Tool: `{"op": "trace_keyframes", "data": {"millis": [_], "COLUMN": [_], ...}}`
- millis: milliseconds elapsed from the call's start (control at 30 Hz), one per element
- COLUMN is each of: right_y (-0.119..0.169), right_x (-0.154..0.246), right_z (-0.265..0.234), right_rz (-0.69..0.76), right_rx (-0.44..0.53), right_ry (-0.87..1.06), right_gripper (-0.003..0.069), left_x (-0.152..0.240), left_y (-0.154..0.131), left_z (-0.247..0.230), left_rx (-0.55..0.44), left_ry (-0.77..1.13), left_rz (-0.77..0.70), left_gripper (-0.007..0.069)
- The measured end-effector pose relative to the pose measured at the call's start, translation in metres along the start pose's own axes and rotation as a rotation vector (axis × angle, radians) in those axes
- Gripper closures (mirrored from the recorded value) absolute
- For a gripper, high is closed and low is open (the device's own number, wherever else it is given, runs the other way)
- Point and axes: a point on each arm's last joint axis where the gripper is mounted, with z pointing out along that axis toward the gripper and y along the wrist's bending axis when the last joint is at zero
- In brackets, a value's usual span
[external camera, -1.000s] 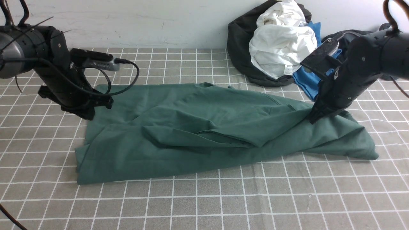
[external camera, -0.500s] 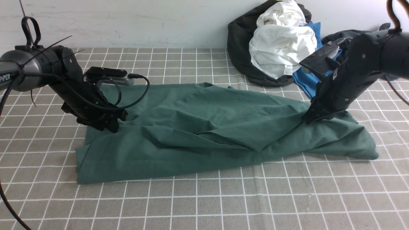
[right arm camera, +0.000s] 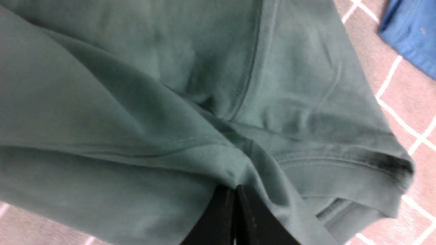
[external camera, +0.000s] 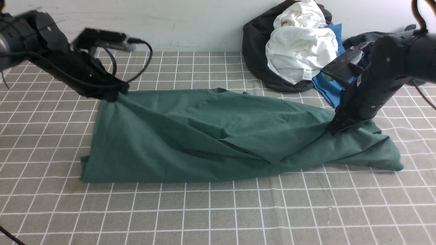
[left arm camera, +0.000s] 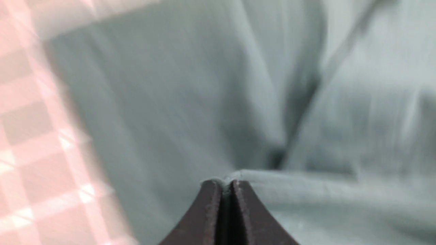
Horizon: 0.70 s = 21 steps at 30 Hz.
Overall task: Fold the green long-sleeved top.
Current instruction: Use both arms simultaneously to clamp the lower edge of the clothing fabric, then use both arms to drag the lower edge of the fabric forward and fold it over the upper edge
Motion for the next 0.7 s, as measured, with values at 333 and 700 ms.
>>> {"op": "trace_keyframes", "data": {"millis": [333, 700], "right_y": [-0.020, -0.043], "right_x": [-0.026, -0.056], "right_z": [0.001, 0.048], "right_rz": [-0.009, 0.087], "right_rx": [0.138, 0.151], "right_ry": [-0.157, -0.211], "right_gripper": [0.0669, 0.0669], "left_x": [-0.020, -0.009], "left_y": [0.033, 0.054], "left_z": [0.014, 0.091], "left_rx": [-0.194, -0.222], "left_ry": [-0.313, -0.327], "left_rz": [-0.052, -0.163], "left_gripper": [0.0613, 0.0613]}}
